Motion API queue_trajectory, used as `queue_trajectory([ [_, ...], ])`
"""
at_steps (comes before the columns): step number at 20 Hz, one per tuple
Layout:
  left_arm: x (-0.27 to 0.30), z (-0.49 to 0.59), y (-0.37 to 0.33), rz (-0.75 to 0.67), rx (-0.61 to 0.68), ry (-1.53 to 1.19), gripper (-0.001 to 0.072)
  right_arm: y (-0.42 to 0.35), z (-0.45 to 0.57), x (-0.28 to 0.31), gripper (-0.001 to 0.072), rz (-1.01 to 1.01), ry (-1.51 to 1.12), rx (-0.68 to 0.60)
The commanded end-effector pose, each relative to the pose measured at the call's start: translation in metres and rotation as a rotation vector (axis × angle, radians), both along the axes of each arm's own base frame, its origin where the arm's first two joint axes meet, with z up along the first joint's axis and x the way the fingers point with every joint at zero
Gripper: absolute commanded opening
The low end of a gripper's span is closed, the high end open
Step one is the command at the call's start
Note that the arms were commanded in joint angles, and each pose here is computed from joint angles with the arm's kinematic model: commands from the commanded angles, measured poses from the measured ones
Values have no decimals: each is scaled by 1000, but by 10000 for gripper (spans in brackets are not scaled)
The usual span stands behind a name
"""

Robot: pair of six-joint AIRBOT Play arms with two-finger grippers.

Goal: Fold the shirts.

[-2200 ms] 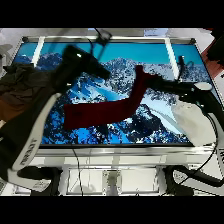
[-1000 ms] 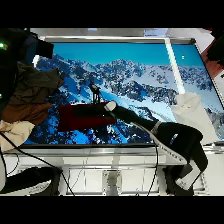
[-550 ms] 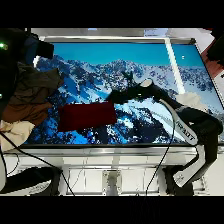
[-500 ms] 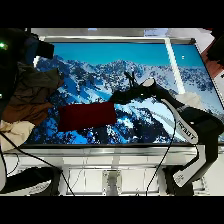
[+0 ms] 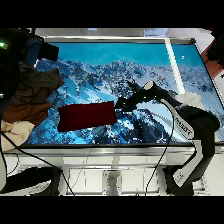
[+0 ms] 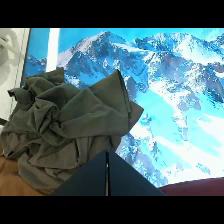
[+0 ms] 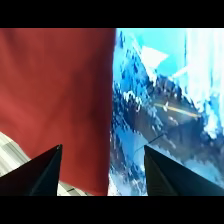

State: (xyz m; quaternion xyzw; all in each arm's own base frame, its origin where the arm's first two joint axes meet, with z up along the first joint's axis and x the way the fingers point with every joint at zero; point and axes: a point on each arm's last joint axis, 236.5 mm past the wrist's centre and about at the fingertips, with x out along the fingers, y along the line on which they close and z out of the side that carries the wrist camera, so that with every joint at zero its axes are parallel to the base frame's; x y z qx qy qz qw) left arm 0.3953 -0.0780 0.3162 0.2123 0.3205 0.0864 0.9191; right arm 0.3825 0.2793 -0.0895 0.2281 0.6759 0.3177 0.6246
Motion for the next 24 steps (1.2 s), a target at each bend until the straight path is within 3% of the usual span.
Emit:
queue_trajectory([
  [1, 1, -3, -2, -5, 0, 8, 12, 26, -3, -6, 591, -9, 40, 77],
  [7, 1, -3, -2, -12, 7, 13, 12, 75, -12, -31, 588, 31, 74, 134],
  [9, 1, -3, -2, -11, 7, 14, 12, 82, -12, -38, 544, 47, 80, 133],
  [10, 1, -4, -2, -11, 7, 15, 12, 84, -11, -40, 373, 50, 81, 134],
  [11, 0, -4, -2, -8, 8, 20, 12, 86, -10, -40, 138, 50, 82, 140],
  [12, -1, -5, -1, -4, 8, 26, 12, 87, -8, -38, 35, 42, 81, 154],
  [18, -5, -9, 2, 7, 13, 46, 12, 66, 41, 14, 24, -50, -23, 279],
  [24, -5, -9, 2, 6, 12, 45, 12, -67, 122, 85, 23, -263, -206, 293],
])
